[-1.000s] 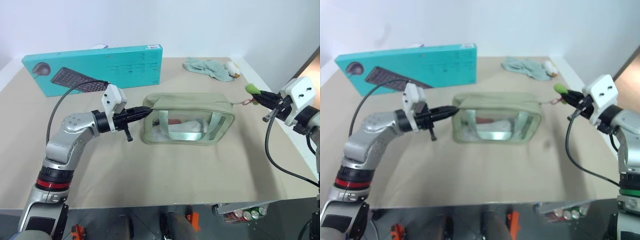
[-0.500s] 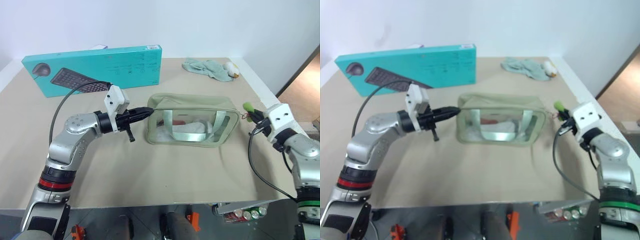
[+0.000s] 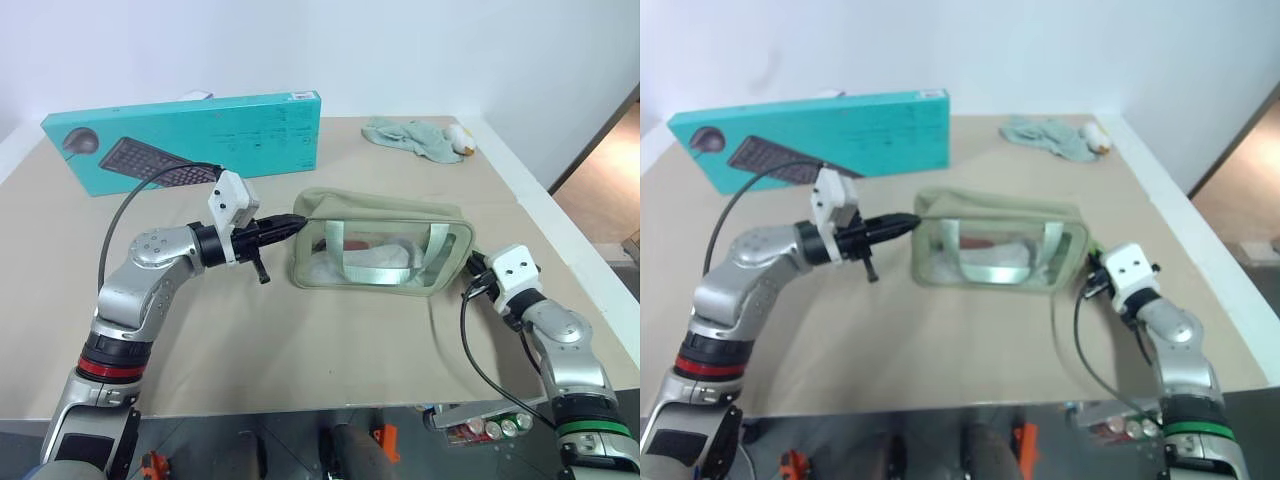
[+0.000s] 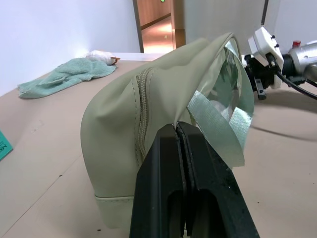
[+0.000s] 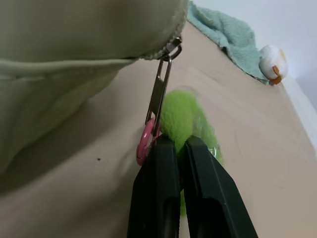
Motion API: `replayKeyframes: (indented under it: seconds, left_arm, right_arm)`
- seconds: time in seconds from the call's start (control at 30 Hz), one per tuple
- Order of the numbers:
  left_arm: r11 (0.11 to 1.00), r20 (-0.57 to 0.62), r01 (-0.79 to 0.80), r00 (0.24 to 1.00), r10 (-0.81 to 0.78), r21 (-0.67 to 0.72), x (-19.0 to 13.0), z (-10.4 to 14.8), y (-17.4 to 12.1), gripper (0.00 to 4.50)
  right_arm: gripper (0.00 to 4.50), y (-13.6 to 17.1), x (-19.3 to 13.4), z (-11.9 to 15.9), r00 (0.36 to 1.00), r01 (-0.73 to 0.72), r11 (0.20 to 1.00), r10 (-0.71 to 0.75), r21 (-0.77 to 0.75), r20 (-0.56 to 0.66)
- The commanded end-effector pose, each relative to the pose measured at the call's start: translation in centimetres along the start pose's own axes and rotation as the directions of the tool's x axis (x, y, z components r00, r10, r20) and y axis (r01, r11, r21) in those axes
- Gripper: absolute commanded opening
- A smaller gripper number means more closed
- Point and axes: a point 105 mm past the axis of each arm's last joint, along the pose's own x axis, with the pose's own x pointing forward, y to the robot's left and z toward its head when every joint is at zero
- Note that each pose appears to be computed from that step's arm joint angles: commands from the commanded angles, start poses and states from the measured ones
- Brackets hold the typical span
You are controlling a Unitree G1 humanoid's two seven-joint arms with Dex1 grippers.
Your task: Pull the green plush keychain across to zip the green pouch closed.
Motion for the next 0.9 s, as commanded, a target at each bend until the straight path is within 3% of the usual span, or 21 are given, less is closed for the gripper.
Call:
replayKeyframes:
  seconds: [0.03,0.13,0.3,0.47,0.53,0.67,0.8,0.9]
  left_arm:
    - [1.000,-0.006,-0.006,1.000,0.007,0.028,-0.3,0.5,0.1,0.00]
    - [0.999,0.026,-0.003,1.000,0.005,-0.045,-0.5,1.0,0.5,0.81]
    - [0.995,0.072,-0.056,0.995,0.062,-0.085,-1.6,2.2,1.7,2.54]
    - [0.977,0.060,-0.181,0.980,0.189,-0.116,-4.4,1.9,3.6,4.25]
    - [0.969,0.034,-0.228,0.972,0.232,-0.097,-5.5,1.4,3.9,4.45]
    - [0.954,-0.136,-0.295,0.944,0.300,0.059,-7.7,-3.8,2.3,4.45]
    - [0.955,-0.164,-0.294,0.941,0.297,0.039,-7.5,-6.7,-0.6,4.45]
    - [0.919,-0.161,-0.389,0.905,0.393,0.062,-7.3,-7.9,-1.4,4.45]
  right_arm:
    - [0.04,-0.9,-0.3,0.8,0.999,0.037,0.998,-0.038,0.044,0.021]
    - [0.94,-2.5,-0.6,3.3,0.993,0.064,0.991,-0.075,0.114,0.096]
    - [2.70,-2.7,-3.0,6.3,0.985,0.015,0.992,-0.037,0.128,0.168]
    - [4.46,-2.0,-6.6,6.5,0.990,-0.011,0.988,-0.012,0.156,0.142]
    - [4.50,-1.6,-7.8,6.1,0.993,-0.015,0.984,-0.005,0.177,0.115]
    - [4.50,2.0,-10.1,5.1,0.996,-0.080,0.966,0.066,0.247,0.064]
    - [4.50,5.2,-10.3,5.6,0.988,-0.146,0.950,0.125,0.277,0.092]
    - [4.50,6.6,-10.1,6.3,0.982,-0.174,0.946,0.147,0.273,0.118]
